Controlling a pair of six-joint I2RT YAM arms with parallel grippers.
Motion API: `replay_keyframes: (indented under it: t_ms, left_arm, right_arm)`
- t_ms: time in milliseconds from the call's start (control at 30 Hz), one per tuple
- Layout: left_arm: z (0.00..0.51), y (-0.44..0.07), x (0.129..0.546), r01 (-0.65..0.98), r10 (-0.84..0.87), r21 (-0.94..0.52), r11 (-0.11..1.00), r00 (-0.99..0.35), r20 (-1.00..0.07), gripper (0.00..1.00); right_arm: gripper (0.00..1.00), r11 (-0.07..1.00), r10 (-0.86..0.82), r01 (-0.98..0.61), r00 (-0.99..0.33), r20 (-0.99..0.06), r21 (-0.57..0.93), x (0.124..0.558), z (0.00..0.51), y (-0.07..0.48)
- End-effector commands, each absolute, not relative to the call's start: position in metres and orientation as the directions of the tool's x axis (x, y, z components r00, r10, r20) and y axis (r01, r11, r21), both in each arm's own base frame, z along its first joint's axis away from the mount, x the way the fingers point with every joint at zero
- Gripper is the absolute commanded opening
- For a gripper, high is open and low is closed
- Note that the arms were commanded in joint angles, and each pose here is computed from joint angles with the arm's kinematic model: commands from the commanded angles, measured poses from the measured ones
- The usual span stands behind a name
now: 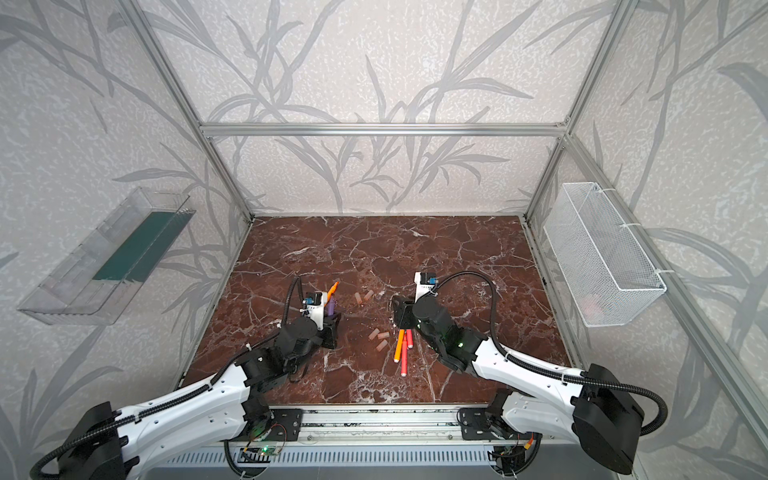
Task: Insert the pens into the pen caps
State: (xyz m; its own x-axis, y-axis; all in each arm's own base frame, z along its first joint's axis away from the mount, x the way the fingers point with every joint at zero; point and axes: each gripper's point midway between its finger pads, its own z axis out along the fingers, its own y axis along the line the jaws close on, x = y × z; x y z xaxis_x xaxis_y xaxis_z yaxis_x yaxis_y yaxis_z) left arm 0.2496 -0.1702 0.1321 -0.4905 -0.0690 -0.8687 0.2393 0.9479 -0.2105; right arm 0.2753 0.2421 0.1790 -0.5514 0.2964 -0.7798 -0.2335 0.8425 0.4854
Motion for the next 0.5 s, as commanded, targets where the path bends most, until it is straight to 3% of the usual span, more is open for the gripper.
replay_keyframes:
  t_ms: [0,233,467]
  left_arm:
    - [0.163,-0.150,0.273,0.121,-0.071,-0.122,0.985,-0.359,-0.931,0.00]
    - [0.188,-0.189,0.297,0.227,-0.006,-0.115,0.967,-0.430,-0.903,0.00]
    - [0.148,-0.165,0.287,0.112,-0.063,-0.141,0.984,-0.518,-0.853,0.00]
  right_arm:
    - [0.52,0.899,0.272,-0.174,-0.497,-0.824,0.402,0.292,0.177,0.218]
    - [0.48,0.905,0.192,-0.205,-0.585,-0.788,0.373,0.295,0.181,0.219]
    - [0.45,0.900,0.050,-0.290,-0.674,-0.737,0.326,0.263,0.156,0.244]
